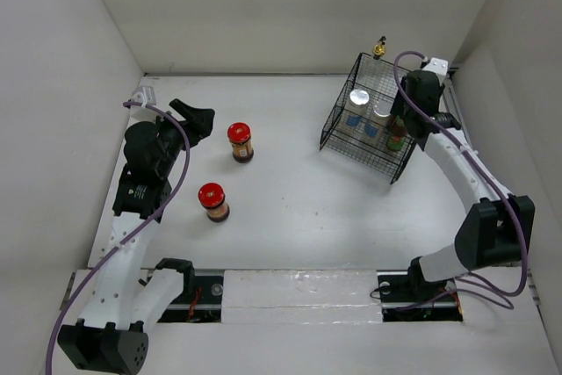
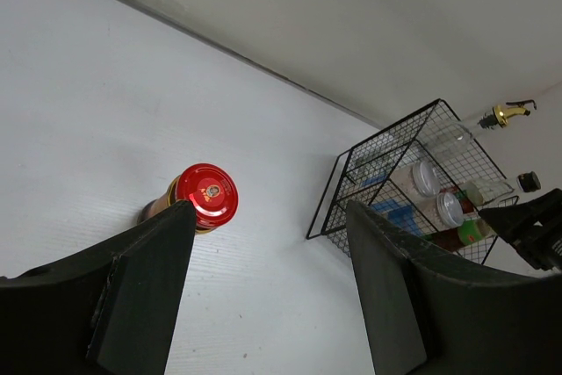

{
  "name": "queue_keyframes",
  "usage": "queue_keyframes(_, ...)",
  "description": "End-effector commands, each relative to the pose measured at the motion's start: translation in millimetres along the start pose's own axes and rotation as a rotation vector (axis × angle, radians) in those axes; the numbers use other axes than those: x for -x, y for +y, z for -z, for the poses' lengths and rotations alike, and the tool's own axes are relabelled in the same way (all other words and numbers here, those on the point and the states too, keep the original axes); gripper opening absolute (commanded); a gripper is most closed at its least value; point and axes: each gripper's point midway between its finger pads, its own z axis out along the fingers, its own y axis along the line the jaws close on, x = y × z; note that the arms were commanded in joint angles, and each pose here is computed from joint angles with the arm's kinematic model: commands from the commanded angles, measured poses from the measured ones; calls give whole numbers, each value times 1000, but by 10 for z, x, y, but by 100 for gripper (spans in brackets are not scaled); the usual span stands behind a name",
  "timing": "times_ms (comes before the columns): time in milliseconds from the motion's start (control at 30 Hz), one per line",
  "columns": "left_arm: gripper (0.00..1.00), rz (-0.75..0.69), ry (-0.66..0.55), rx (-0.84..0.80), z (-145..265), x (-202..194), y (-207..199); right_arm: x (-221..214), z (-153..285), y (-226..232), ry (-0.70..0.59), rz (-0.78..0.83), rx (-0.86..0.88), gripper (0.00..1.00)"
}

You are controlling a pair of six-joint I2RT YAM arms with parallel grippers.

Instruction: Organize the condiment bottles

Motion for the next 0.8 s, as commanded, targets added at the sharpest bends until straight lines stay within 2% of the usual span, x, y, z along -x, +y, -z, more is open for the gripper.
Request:
queue_keyframes(0,65,-6,-22,-37,7,57,-86,590,294,-43,-164,-103,32,65)
queue_keyframes(133,65,-6,-22,-37,7,57,-86,812,621,2,-227,-110,91,70)
queue_keyframes(200,65,-6,-22,-37,7,57,-86,989,901,118,-294,-100,190,71)
queue_keyframes(233,65,-6,-22,-37,7,57,-86,1037,1061,395,-319,-95,332,71)
queue_keyframes(267,65,-6,-27,-30,4,67,-74,1004,1162,557,-320,-82,424,64)
queue_keyframes(300,65,-6,-28,-30,4,67,-74,968,1246,742,-315,-66,522,52)
queue_keyframes(333,65,-6,-34,-21,1,79,-59,974,1473,1049,-325,-38,708,39)
queue_keyframes(400,65,-5,-33,-9,1,71,-32,759,1675,1489,-284,10,886,15)
queue_keyframes(433,65,-5,-40,1,-1,85,-15,545,1764,1825,-239,46,980,12)
queue_keyframes(467,65,-5,-55,9,29,131,-20,272,1837,2157,-177,85,1051,15)
queue_keyframes(533,65,-4,-56,26,30,128,13,-8,1836,2552,-123,154,1113,43)
queue_keyframes(567,65,-4,-63,34,38,156,15,-187,2011,2779,-93,184,1170,52)
queue_keyframes(600,65,-4,-63,34,38,156,15,-188,2099,2932,-105,207,1201,58)
queue_keyframes(633,65,-5,-71,28,66,178,-5,-411,2047,3103,-73,258,1213,72)
queue_keyframes(733,65,-4,-80,36,94,195,7,-795,2151,3494,-10,340,1266,88)
queue_keyframes(767,65,-4,-80,36,94,195,7,-844,2100,3552,0,345,1263,91)
